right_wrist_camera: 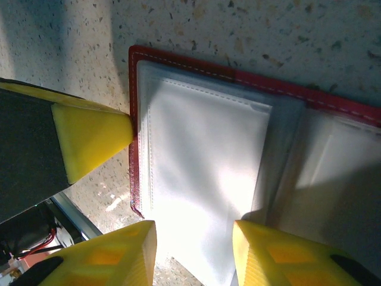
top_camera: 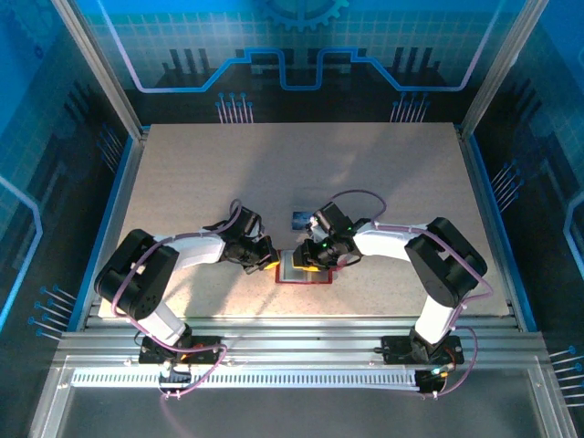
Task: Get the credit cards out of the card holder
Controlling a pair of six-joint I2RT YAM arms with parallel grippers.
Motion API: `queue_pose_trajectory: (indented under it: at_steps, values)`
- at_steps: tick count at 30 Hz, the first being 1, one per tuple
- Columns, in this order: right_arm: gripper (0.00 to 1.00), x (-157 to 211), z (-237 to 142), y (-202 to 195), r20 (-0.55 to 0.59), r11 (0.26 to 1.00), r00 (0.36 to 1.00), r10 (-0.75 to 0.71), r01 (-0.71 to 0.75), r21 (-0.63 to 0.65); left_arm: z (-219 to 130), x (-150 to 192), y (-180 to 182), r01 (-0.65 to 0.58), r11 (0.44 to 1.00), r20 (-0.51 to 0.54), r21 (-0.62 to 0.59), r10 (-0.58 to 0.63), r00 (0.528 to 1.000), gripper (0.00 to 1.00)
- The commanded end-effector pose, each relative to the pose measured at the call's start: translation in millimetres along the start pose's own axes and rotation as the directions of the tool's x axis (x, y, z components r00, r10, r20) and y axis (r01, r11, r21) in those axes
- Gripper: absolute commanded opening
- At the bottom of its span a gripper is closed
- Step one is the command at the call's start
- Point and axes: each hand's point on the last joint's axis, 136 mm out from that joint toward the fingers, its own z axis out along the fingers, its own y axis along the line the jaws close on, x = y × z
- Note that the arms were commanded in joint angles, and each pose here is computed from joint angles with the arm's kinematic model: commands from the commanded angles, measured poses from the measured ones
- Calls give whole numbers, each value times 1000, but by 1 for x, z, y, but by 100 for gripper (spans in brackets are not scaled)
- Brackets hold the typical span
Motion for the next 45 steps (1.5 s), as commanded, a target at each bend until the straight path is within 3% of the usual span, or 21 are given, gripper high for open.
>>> queue_pose_trajectory:
  at_steps: [1, 11, 20, 28, 45]
  values:
    - [39, 0, -7, 0, 8, 1000, 1000, -14, 13, 28, 3, 2, 1, -17, 1000, -19, -24, 17, 1000, 5]
    - [39, 1, -7, -2, 13, 1000, 1000, -5, 5, 18, -1, 0, -5, -20, 1000, -10, -15, 20, 1000, 6]
    - [39, 4, -5, -9, 12, 1000, 1000, 14, -14, 0, -18, -1, -36, -46, 997, 13, 57, 45, 999, 13]
    - [39, 7, -4, -14, 15, 1000, 999, 29, -29, -7, -11, 7, -54, -50, 994, -18, 101, 52, 998, 16]
    - [38, 7, -3, -16, 13, 999, 999, 40, -39, -23, 6, 14, -42, -19, 998, -54, 65, 22, 998, 35]
